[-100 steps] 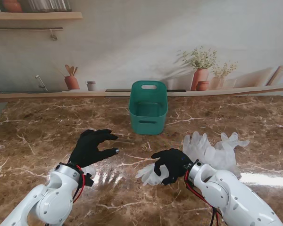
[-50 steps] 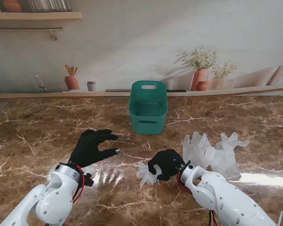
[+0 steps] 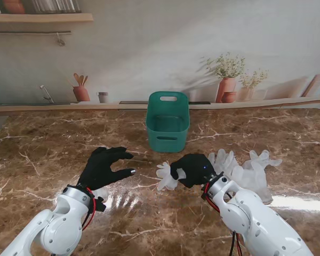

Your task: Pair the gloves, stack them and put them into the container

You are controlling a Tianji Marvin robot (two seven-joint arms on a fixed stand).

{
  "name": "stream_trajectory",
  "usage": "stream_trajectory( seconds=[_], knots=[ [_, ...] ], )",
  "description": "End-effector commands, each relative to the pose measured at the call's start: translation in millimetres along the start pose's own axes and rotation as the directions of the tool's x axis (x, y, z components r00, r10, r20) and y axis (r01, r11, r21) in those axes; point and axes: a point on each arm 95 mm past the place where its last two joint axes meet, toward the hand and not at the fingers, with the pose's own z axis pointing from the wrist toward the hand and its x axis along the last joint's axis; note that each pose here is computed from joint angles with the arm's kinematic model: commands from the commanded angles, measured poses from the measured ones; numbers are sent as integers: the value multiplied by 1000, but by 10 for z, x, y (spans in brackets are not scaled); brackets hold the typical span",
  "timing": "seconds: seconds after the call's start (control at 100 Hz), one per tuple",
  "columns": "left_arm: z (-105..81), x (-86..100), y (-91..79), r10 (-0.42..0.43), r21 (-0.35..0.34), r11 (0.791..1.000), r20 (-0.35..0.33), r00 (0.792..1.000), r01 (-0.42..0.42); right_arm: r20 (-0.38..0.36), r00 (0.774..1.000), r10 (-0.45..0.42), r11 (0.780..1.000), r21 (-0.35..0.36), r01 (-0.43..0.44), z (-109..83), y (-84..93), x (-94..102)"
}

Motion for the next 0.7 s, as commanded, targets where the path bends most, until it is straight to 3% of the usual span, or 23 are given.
stream_trajectory(
  seconds=[0.0,0.4,0.69],
  knots=[
    [-13,-2,25,-5,-7,1000,8,1000,5,2,999,-32,999,-35,32,104,201,-14],
    [-29,-10,8,-1,-7,1000,17,1000,1,59,977,-204,970,-123,209,588,941,-168],
    [-40,-17,2,-2,-6,1000,22,1000,3,83,966,-244,958,-132,253,880,1210,-271]
  ],
)
